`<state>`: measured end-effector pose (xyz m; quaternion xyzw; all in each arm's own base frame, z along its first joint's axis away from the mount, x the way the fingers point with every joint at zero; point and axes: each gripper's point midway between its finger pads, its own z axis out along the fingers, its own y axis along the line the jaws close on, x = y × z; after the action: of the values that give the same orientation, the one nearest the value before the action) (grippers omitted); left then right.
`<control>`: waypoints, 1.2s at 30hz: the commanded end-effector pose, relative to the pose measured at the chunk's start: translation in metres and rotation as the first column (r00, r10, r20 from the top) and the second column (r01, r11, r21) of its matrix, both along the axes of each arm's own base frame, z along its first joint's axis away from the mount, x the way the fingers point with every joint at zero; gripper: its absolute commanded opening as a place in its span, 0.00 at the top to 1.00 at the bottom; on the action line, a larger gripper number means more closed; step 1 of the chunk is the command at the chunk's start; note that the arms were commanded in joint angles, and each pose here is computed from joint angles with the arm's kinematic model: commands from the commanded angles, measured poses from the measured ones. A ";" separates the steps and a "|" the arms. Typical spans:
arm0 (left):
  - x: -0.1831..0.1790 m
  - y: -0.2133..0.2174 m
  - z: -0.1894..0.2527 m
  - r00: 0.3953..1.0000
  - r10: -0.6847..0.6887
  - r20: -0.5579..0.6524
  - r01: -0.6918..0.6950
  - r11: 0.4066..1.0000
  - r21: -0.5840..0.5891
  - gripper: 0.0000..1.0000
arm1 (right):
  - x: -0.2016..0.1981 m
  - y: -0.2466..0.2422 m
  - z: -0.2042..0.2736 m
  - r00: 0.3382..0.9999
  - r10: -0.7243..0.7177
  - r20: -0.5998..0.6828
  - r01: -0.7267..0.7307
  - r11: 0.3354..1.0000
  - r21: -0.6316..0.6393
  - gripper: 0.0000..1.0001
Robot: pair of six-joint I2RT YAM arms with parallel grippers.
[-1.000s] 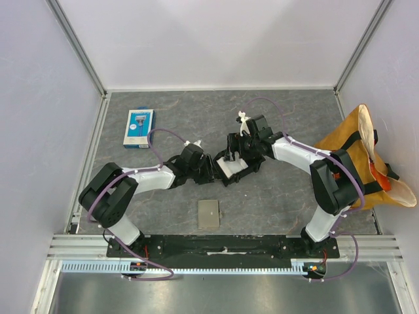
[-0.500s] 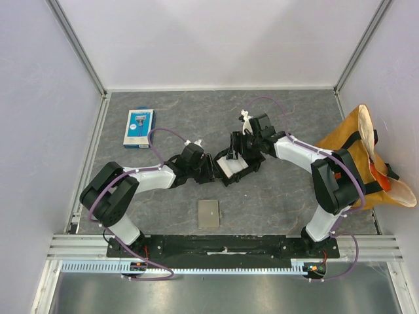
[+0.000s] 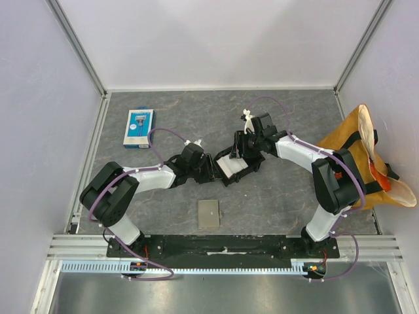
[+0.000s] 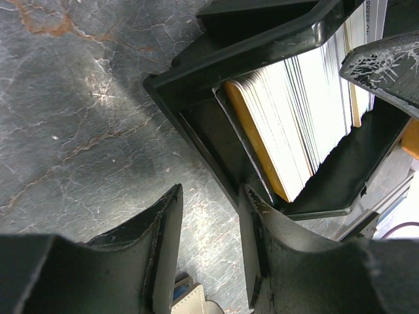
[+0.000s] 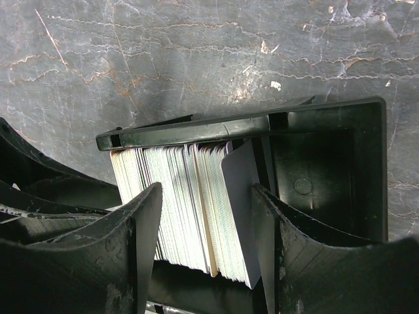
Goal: Put the credit cards into the card holder
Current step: Pick up the credit card from the storage box.
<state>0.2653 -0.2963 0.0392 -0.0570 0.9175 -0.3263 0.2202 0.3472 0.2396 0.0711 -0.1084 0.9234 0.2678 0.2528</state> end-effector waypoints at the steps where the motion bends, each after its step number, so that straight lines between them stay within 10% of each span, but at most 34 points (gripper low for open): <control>1: 0.010 -0.007 0.008 1.000 -0.004 0.026 0.004 1.000 -0.023 0.55 | 0.002 0.006 0.020 0.999 0.017 0.033 -0.019 0.998 0.058 0.37; 36: 0.011 -0.009 0.007 1.000 -0.012 0.015 0.013 1.000 -0.028 0.55 | 0.009 -0.001 0.024 1.000 -0.012 0.007 0.011 0.991 0.134 0.60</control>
<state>0.2658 -0.2978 0.0383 -0.0562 0.9176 -0.3315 0.2122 0.3558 0.2304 0.0776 -0.0800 0.9186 0.2949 0.2507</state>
